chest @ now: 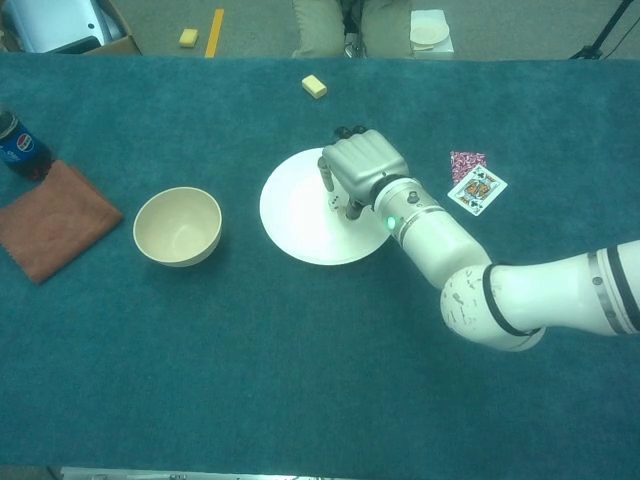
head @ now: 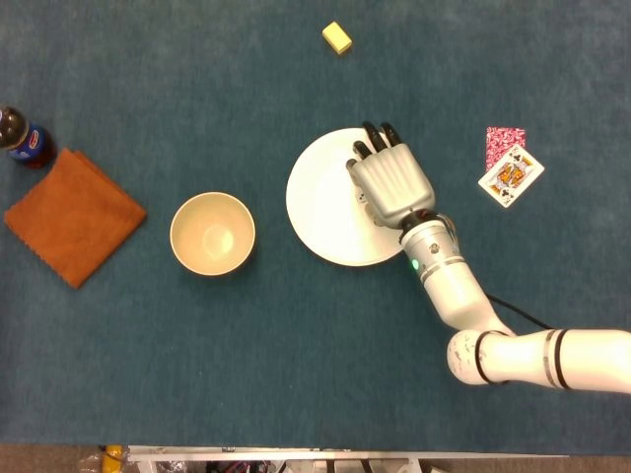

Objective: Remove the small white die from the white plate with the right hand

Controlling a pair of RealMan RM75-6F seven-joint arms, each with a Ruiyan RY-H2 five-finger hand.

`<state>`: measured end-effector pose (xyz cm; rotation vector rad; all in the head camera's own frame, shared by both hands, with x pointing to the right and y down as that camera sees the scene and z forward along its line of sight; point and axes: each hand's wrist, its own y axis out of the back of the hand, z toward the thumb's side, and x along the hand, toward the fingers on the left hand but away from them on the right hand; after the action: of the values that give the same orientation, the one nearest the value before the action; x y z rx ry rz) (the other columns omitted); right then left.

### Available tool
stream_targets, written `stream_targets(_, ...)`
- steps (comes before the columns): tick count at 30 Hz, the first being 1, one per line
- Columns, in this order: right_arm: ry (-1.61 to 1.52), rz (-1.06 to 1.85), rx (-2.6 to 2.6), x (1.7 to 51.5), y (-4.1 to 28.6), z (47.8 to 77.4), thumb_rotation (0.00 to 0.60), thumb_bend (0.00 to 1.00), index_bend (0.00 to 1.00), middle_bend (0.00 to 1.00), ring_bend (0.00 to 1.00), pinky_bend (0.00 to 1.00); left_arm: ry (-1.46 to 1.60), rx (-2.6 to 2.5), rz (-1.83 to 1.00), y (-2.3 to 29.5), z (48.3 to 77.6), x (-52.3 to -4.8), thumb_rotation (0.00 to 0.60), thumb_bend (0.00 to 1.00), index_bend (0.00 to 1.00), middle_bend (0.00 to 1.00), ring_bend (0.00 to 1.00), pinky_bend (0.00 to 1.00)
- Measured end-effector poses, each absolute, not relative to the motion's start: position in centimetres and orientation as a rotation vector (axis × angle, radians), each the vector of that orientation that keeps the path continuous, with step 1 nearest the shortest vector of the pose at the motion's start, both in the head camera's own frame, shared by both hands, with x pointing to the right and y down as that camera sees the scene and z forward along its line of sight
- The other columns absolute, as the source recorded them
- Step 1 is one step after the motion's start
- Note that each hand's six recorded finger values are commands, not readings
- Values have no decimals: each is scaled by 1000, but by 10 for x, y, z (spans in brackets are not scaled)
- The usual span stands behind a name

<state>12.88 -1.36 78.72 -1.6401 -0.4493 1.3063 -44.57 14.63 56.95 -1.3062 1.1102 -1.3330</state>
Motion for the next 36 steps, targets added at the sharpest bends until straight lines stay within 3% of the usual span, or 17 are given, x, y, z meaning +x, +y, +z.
stream_targets(23,-461,1294,-1638,125,-14,789,600,289,576,292,57,104,1110,-1305,-1323,148,569,-447,600,337,60,88,27,72)
stream_targets(36,-625,1206,-1693,159,-27,732,600,290,576,292,57,104,1126,-1303,-1343,150,572,-451,600,337,60,88,27,72)
